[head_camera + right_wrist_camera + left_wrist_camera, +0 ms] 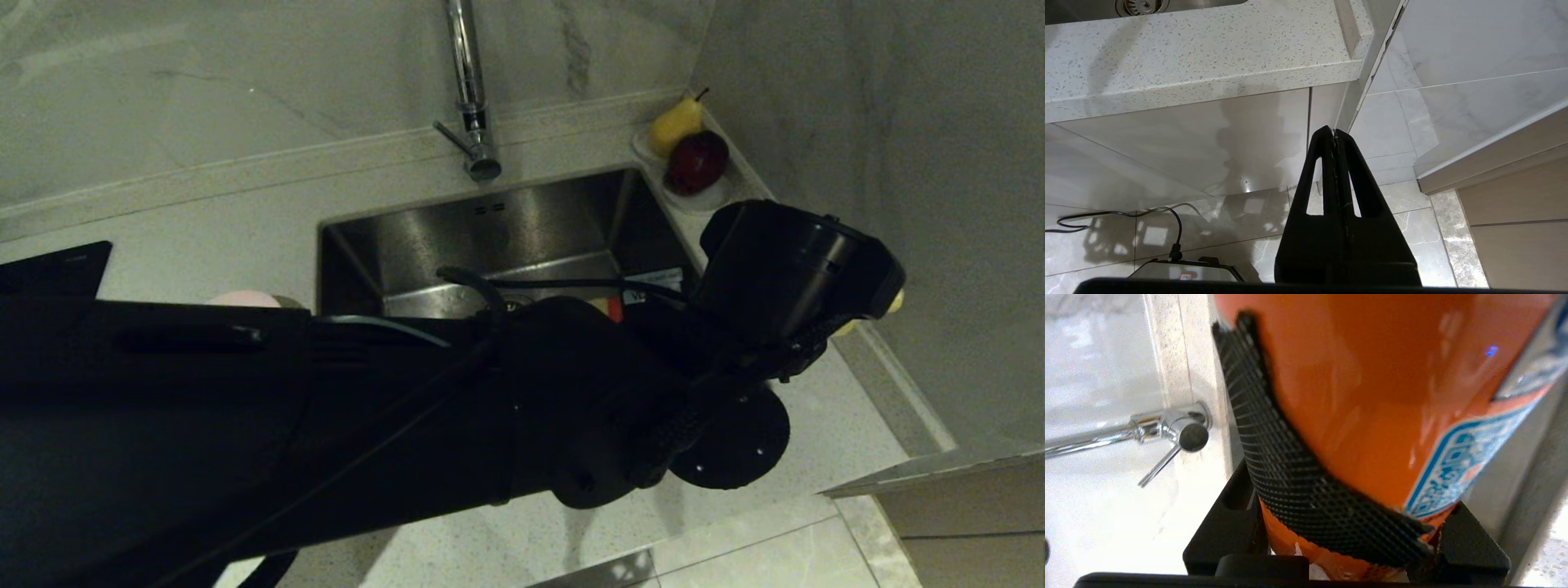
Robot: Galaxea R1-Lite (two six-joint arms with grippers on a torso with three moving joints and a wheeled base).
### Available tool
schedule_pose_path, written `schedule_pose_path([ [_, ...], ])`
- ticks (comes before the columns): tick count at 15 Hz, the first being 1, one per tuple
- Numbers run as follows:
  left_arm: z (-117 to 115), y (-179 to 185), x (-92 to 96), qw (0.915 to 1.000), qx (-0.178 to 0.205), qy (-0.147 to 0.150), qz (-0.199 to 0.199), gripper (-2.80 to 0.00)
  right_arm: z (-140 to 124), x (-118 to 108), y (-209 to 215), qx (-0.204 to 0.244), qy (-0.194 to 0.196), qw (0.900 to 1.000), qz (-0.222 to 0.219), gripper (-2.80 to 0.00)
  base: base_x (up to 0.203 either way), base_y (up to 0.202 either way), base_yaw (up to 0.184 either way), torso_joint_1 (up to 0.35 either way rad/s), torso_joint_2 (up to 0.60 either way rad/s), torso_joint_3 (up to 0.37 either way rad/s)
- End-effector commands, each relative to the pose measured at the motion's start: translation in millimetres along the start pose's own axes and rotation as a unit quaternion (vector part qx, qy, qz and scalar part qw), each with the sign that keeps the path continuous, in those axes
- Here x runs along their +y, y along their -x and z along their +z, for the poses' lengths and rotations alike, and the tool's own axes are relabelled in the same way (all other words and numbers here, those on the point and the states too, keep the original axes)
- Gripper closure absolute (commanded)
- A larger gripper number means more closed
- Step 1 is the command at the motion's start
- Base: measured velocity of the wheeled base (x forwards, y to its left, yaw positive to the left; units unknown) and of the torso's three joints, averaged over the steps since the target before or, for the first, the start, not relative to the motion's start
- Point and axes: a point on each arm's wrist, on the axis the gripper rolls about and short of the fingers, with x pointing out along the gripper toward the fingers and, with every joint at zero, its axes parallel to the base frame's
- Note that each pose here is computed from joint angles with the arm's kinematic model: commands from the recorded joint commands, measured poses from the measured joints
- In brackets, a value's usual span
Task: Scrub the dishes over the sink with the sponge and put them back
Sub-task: Squeeze it onto the sponge
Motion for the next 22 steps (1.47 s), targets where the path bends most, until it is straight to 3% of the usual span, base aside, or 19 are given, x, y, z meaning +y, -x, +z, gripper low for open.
schedule_pose_path([
  [1, 1, -4, -8.9, 0.9997, 0.02, -0.013, 0.004, 0.0, 0, 0, 0, -0.001, 0.0, 1.0, 0.0, 0.0, 0.0, 0.0, 0.0, 0.0, 0.0, 0.0],
  [7, 6, -14, -35.3, 0.9987, 0.035, -0.037, -0.001, 0.0, 0, 0, 0, 0.0, 0.0, 1.0, 0.0, 0.0, 0.0, 0.0, 0.0, 0.0, 0.0, 0.0],
  [16, 5, -15, -41.5, 0.9958, 0.05, -0.077, 0.0, 0.0, 0, 0, 0, 0.0, 0.0, 1.0, 0.0, 0.0, 0.0, 0.0, 0.0, 0.0, 0.0, 0.0],
  [19, 1, -14, -44.8, 0.9928, 0.057, -0.105, -0.012, 0.0, 0, 0, 0, 0.0, 0.0, 1.0, 0.0, 0.0, 0.0, 0.0, 0.0, 0.0, 0.0, 0.0],
  [22, 1, -15, -46.5, 0.9917, 0.064, -0.111, -0.01, 0.0, 0, 0, 0, 0.0, 0.0, 1.0, 0.0, 0.0, 0.0, 0.0, 0.0, 0.0, 0.0, 0.0],
])
